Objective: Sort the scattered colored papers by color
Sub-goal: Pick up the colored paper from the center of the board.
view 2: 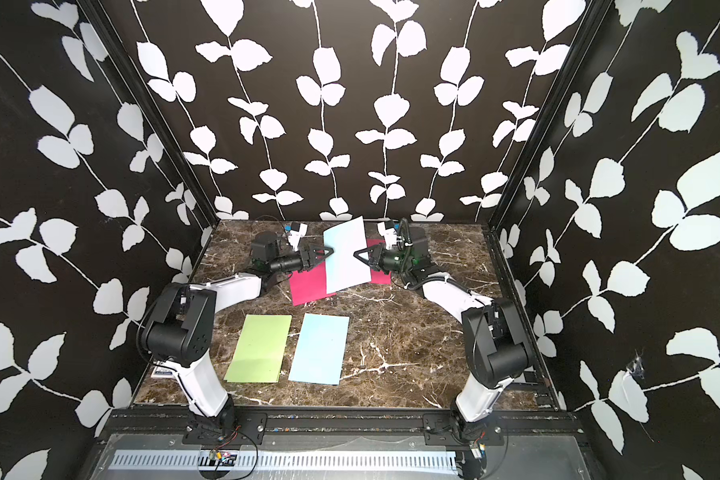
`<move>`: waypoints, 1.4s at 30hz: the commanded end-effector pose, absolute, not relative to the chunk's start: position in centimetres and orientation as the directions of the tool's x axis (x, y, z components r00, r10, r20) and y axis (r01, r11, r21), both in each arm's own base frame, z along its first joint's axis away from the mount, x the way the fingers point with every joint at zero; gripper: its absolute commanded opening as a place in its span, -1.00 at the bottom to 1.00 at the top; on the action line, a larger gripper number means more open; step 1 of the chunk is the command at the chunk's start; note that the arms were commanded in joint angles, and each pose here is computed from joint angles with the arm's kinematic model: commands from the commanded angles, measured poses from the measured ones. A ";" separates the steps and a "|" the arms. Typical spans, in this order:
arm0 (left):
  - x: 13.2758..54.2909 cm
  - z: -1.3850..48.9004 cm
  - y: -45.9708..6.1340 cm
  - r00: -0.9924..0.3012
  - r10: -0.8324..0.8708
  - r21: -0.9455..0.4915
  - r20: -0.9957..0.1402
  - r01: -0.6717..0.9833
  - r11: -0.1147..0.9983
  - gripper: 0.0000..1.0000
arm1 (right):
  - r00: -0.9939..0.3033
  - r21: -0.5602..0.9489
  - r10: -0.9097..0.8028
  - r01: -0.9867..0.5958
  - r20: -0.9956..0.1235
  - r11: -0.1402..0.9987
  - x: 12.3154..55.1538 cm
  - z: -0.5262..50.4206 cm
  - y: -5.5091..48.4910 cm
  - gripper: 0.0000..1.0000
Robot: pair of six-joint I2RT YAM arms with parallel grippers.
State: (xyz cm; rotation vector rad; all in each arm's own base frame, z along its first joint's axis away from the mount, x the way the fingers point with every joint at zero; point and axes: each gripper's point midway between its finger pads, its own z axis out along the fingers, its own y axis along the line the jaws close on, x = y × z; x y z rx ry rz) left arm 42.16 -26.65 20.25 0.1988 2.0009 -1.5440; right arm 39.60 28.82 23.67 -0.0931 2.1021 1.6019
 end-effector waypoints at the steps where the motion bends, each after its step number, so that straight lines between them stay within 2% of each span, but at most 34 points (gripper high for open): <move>1: 41.3 24.0 -26.7 -0.773 -0.245 -0.809 -0.586 0.540 0.232 0.31 | -0.876 0.896 0.247 -0.345 -0.414 0.279 39.7 23.3 29.2 -1.00; 5: 41.2 24.1 -26.8 -0.781 -0.239 -0.816 -0.577 0.538 0.211 0.24 | -0.882 0.901 0.246 -0.334 -0.403 0.279 40.0 22.6 29.4 -1.00; 9: 40.9 24.4 -27.0 -0.783 -0.232 -0.817 -0.577 0.545 0.191 0.08 | -0.886 0.904 0.247 -0.323 -0.393 0.280 40.3 22.1 29.4 -1.00; 14: 40.9 24.3 -26.5 -0.779 -0.231 -0.811 -0.583 0.544 0.214 0.01 | -0.885 0.899 0.242 -0.324 -0.399 0.296 40.3 21.7 29.4 -1.00; 16: 41.0 24.3 -26.3 -0.778 -0.230 -0.810 -0.585 0.544 0.221 -0.08 | -0.885 0.897 0.240 -0.323 -0.399 0.302 40.3 21.4 29.3 -1.00; 24: 40.9 23.7 -26.2 -0.789 -0.212 -0.813 -0.577 0.530 0.241 -0.81 | -0.885 0.896 0.240 -0.322 -0.400 0.304 40.1 21.1 29.2 -1.00; 27: 40.8 23.6 -26.3 -0.788 -0.205 -0.810 -0.580 0.533 0.244 -0.97 | -0.885 0.896 0.234 -0.327 -0.402 0.300 39.8 21.2 29.2 -1.00; 31: 40.6 23.8 -26.3 -0.780 -0.175 -0.794 -0.601 0.560 0.237 -1.00 | -0.881 0.892 0.224 -0.351 -0.418 0.283 39.3 21.9 29.2 -0.66; 38: 39.6 24.3 -26.8 -0.777 -0.073 -0.777 -0.625 0.612 0.145 -1.00 | -0.876 0.882 0.187 -0.391 -0.445 0.264 37.9 23.5 29.2 -0.57; 42: 39.7 24.2 -26.7 -0.776 -0.052 -0.774 -0.629 0.619 0.132 -1.00 | -0.876 0.874 0.169 -0.398 -0.452 0.278 37.1 23.4 28.9 -0.62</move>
